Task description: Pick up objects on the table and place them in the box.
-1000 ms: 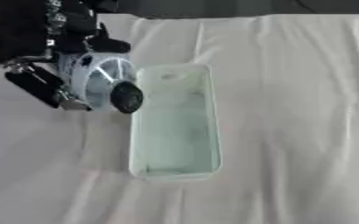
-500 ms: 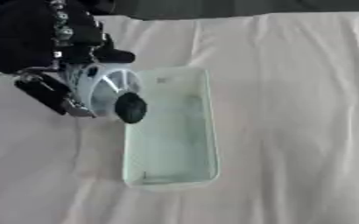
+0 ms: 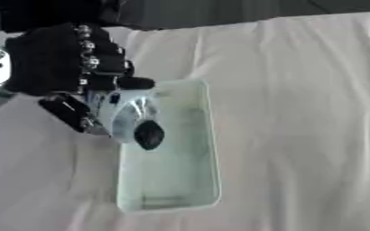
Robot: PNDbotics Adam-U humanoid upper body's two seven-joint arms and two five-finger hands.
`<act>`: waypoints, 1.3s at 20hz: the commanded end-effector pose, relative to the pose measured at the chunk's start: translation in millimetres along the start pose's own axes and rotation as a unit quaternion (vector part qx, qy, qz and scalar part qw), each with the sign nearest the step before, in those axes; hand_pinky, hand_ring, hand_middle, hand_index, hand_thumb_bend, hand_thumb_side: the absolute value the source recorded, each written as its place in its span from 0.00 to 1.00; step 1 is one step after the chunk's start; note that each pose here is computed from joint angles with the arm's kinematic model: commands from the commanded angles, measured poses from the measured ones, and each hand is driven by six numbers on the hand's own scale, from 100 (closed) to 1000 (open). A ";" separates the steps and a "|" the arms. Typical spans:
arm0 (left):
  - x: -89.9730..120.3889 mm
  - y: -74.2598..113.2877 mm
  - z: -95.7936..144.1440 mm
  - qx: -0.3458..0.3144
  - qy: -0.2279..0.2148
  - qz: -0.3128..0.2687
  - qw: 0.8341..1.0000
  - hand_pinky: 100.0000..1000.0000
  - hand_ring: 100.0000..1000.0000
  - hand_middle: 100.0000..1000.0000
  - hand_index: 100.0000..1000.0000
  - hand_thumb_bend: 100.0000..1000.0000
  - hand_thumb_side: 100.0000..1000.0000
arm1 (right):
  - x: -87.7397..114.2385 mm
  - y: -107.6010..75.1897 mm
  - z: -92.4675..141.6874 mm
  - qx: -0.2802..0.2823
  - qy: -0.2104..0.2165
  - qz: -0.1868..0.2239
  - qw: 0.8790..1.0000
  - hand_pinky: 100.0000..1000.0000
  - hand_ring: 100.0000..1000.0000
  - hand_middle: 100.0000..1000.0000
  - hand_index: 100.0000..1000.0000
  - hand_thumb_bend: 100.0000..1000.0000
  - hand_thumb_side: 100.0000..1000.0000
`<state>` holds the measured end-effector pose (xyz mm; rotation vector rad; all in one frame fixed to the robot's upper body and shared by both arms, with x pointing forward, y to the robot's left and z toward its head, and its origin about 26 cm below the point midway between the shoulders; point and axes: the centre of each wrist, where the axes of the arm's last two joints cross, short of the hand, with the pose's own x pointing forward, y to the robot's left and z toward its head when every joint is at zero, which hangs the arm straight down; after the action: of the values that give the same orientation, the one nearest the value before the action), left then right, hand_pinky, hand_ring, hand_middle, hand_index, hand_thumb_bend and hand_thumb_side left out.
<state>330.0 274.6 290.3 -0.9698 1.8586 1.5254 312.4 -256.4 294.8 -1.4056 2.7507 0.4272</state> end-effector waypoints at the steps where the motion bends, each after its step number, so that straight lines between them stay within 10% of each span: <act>1: -5.6 5.4 -5.6 0.031 -0.015 -0.013 0.999 0.00 0.00 0.00 0.04 0.00 0.64 | 2.2 5.0 -11.8 0.016 -0.005 -0.004 1.000 0.09 0.25 0.35 0.50 0.00 1.00; 9: -5.0 1.3 -17.2 0.090 -0.035 0.002 0.995 0.00 0.00 0.04 0.08 0.00 0.70 | 2.1 5.8 -14.2 0.016 -0.005 -0.007 1.000 0.10 0.25 0.35 0.50 0.00 1.00; 10: -3.8 0.5 -19.0 0.098 -0.040 0.009 0.994 0.15 0.19 0.31 0.23 0.00 0.84 | 2.2 5.8 -14.3 0.016 -0.005 -0.007 1.000 0.10 0.25 0.35 0.50 0.00 1.00; 11: -3.1 0.0 -20.1 0.103 -0.044 0.015 0.994 0.07 0.07 0.24 0.18 0.00 0.81 | 2.4 5.8 -14.3 0.016 -0.005 -0.007 1.000 0.10 0.25 0.35 0.50 0.00 1.00; 14: -1.7 -0.4 -21.2 0.102 -0.053 0.025 0.993 0.51 0.66 0.64 0.39 0.02 0.95 | 2.8 5.5 -14.2 0.017 -0.004 -0.006 1.000 0.10 0.25 0.35 0.50 0.00 1.00; 18: 0.4 -0.7 -20.2 0.089 -0.063 0.028 0.994 0.75 0.84 0.79 0.48 0.07 1.00 | 3.6 5.0 -14.1 0.017 -0.004 -0.005 1.000 0.10 0.25 0.35 0.50 0.00 1.00; 26: 1.9 -4.0 -13.3 0.062 -0.059 0.029 0.996 0.82 0.87 0.83 0.52 0.19 0.96 | 4.5 4.1 -12.6 0.018 -0.004 -0.003 1.000 0.10 0.25 0.35 0.50 0.00 1.00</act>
<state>334.5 255.1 280.5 -0.8380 1.9054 1.4722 311.8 -257.8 299.5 -1.4168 2.7434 0.4233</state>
